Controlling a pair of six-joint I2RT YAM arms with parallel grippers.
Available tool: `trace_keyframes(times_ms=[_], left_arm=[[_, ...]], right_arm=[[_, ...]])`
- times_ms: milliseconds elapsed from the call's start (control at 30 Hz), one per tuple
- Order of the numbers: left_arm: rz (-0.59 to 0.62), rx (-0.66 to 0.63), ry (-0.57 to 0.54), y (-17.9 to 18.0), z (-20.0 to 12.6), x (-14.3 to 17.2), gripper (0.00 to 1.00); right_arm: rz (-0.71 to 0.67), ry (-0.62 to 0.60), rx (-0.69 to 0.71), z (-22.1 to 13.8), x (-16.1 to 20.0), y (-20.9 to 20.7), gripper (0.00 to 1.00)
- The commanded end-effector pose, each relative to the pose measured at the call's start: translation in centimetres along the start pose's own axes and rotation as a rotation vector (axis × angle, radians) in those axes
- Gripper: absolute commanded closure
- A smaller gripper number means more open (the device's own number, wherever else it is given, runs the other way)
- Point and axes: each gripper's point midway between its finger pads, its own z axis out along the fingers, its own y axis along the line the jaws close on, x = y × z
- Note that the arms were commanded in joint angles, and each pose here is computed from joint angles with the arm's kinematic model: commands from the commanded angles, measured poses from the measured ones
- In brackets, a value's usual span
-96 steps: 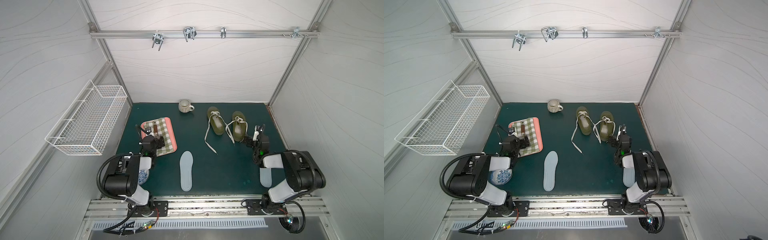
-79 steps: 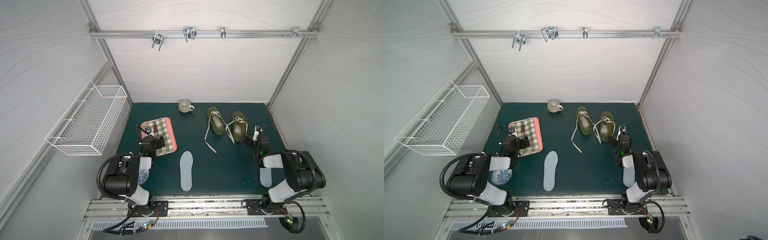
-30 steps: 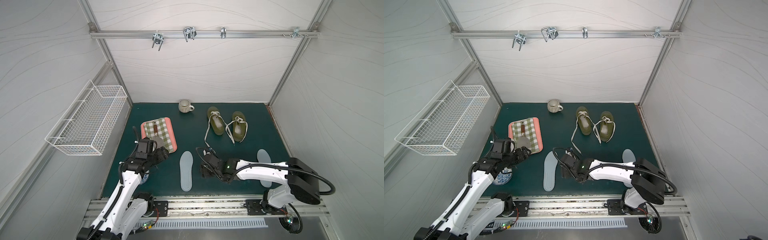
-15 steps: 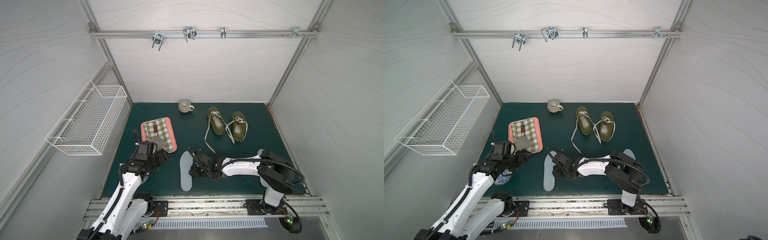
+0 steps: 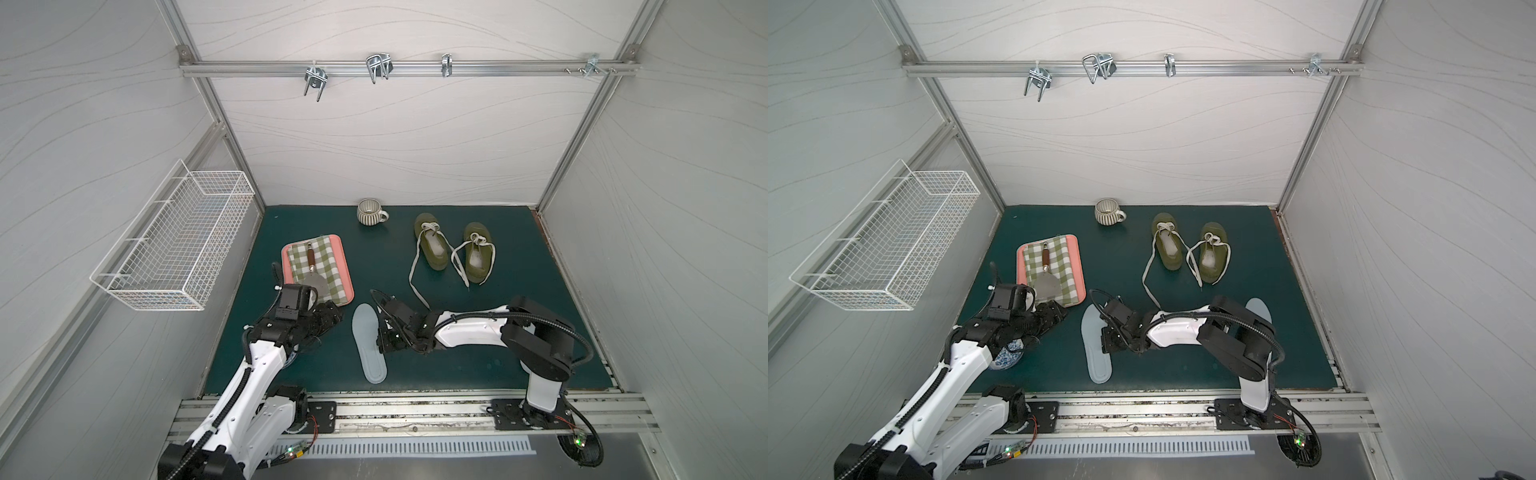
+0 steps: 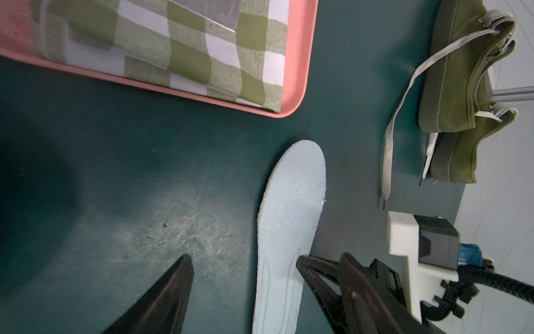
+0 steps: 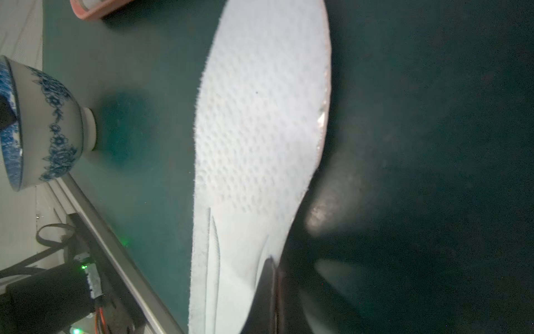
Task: Insert the insole into the shoe
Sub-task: Pick up the insole from the center of the board.
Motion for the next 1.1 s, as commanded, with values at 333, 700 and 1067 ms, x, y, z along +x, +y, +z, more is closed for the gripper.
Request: trace_keyframes(times_ms=[333, 700, 1067], left_arm=[[0.039, 0.458, 0.029, -8.5, 0.2, -1.1, 0.32], [0.086, 0.578, 0.059, -12.0, 1.4, -1.4, 0.39], [0.088, 0.582, 0.097, -12.7, 3.1, -0.6, 0.61]], right_arm=[[-0.024, 0.004, -0.077, -8.8, -5.6, -0.9, 1.00], [-0.060, 0.037, -0.163, -11.8, -7.2, 0.0, 1.00], [-0.101, 0.050, -0.216, -12.3, -7.4, 1.4, 1.00]])
